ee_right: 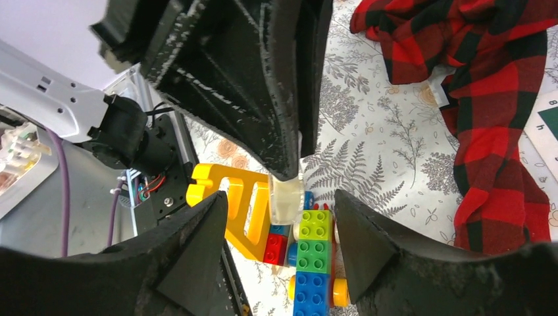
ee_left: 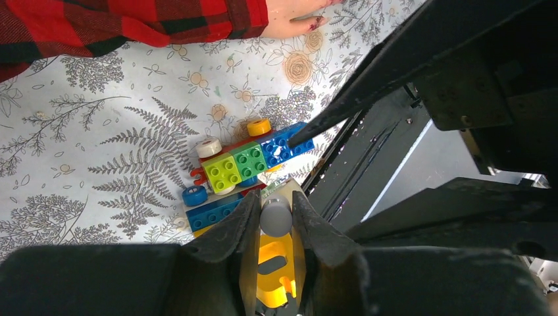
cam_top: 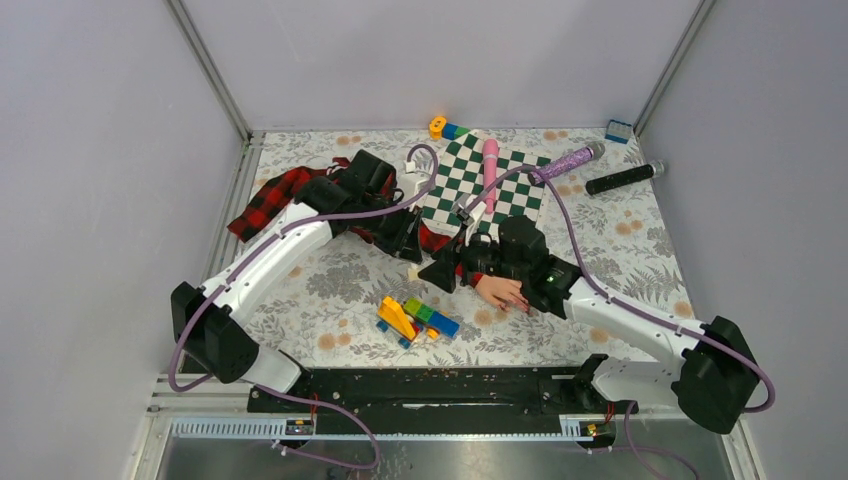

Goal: Paint the nails
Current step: Pick up the nail polish bottle from the center of the board.

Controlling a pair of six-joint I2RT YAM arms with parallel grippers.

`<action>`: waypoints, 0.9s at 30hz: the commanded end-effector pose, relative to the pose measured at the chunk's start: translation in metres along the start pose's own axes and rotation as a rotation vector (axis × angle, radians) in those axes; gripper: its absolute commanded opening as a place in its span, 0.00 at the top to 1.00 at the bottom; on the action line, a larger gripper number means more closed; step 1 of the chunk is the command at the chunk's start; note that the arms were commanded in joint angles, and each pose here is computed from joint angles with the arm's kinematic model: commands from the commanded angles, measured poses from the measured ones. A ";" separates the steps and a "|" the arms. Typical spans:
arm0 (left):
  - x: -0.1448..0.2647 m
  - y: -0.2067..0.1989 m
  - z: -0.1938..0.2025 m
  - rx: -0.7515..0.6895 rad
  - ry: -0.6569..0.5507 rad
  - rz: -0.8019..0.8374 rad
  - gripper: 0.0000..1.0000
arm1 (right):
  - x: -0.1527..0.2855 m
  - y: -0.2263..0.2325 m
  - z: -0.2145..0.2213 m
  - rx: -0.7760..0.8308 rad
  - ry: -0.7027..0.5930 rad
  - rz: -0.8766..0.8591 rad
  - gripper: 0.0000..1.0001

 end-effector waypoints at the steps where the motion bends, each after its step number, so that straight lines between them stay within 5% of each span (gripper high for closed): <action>1: 0.010 -0.010 -0.017 -0.053 -0.050 0.014 1.00 | -0.008 -0.003 -0.011 0.035 -0.062 0.026 0.33; 17: 0.010 -0.013 -0.021 -0.062 -0.052 0.020 1.00 | -0.020 -0.007 0.006 0.016 -0.006 0.006 0.43; 24: 0.008 -0.013 -0.020 -0.059 -0.048 0.023 1.00 | -0.023 -0.006 0.006 0.015 -0.004 -0.008 0.57; 27: 0.008 -0.014 -0.021 -0.060 -0.050 0.028 1.00 | -0.023 -0.005 0.006 0.014 -0.005 -0.015 0.71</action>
Point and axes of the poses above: each gripper's point midway between its finger pads, its own x axis back along the fingers, its own y axis along the line the jaws close on, z = x × y, the point moved 2 cm from there along x, back along the fingers, and after that the axes turned 6 degrees about -x, right-handed, at the moved point
